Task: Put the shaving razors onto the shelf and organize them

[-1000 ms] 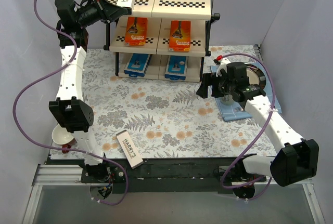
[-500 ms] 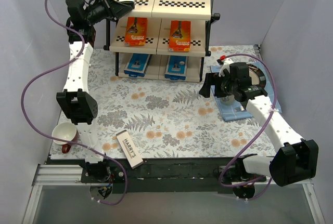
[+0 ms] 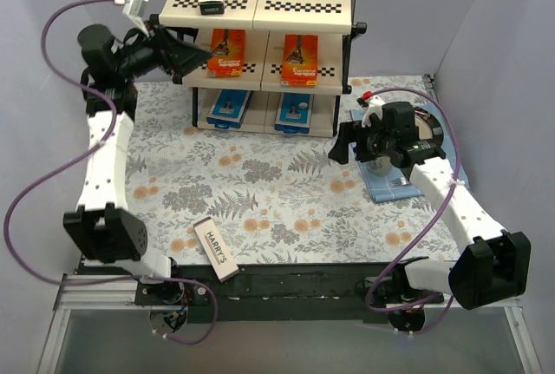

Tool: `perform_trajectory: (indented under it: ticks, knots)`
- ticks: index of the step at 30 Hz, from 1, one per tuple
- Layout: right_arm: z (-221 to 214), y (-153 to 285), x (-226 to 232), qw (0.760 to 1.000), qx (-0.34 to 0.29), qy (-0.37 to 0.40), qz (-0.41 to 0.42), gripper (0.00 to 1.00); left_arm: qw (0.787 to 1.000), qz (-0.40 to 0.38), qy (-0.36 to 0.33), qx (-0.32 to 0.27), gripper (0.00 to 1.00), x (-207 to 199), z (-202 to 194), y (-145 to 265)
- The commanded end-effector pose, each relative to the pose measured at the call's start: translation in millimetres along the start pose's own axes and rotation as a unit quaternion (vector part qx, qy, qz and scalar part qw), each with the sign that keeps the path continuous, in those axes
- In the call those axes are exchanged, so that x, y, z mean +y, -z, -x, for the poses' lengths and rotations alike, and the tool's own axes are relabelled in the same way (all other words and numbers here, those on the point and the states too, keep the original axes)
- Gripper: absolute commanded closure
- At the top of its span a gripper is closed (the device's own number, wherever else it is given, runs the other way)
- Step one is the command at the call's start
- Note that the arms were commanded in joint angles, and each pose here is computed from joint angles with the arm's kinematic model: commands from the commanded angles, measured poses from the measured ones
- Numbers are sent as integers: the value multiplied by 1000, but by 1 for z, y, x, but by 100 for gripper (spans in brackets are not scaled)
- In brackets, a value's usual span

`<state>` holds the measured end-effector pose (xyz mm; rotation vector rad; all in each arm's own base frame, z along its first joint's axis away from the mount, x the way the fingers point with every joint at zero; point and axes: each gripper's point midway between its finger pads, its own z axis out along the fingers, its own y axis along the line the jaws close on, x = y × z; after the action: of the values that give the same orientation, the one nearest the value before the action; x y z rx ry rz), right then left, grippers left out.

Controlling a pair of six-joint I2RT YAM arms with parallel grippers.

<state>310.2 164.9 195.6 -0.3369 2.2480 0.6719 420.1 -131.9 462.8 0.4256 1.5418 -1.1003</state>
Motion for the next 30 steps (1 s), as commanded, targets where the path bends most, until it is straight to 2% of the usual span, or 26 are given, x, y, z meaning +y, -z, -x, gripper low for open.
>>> perform_trajectory:
  ticks: [1,3,4,5,6,7,9,10,11,12,13,15,16,20,21,26,30]
  knots:
    - [15,-8,69,990,-4,105,91,1,998,57,12,0,11,-12,-18,52]
    - [7,-16,92,985,10,134,110,1,993,108,38,-5,8,-8,-41,69]
    - [-5,-22,119,977,27,158,139,1,989,136,61,0,8,-4,-55,76]
    - [-10,-26,131,973,33,177,146,1,979,189,68,-12,7,6,-62,86]
    - [-17,-30,146,967,42,193,162,1,971,223,80,-1,7,13,-76,95]
    - [-38,-38,169,956,66,216,186,1,964,256,78,-3,6,20,-82,103]
    - [-43,-44,192,947,76,245,194,1,931,360,60,-2,4,44,-91,131]
    - [-59,-55,205,940,99,256,204,1,921,386,50,-4,3,50,-89,140]
    - [-57,-58,216,937,100,262,210,1,912,408,38,-3,2,54,-89,148]
    - [-63,-63,222,934,111,264,214,1,893,449,17,-7,2,60,-84,163]
    - [-82,-73,230,929,136,268,218,1,886,464,12,-5,2,63,-82,169]
    - [-92,-80,243,928,150,261,221,1,867,497,17,9,2,68,-86,181]
    - [-112,-87,251,922,168,272,217,1,861,509,21,7,2,69,-81,184]
    - [-151,-97,290,911,193,297,211,1,854,518,43,12,2,60,-79,189]
    - [-155,-93,313,908,186,305,218,1,855,517,47,15,2,55,-80,190]
    - [-186,-119,340,915,205,291,190,1,856,516,29,1,2,30,-67,198]
    - [-198,-139,337,923,208,292,142,1,848,531,-3,2,2,18,-57,210]
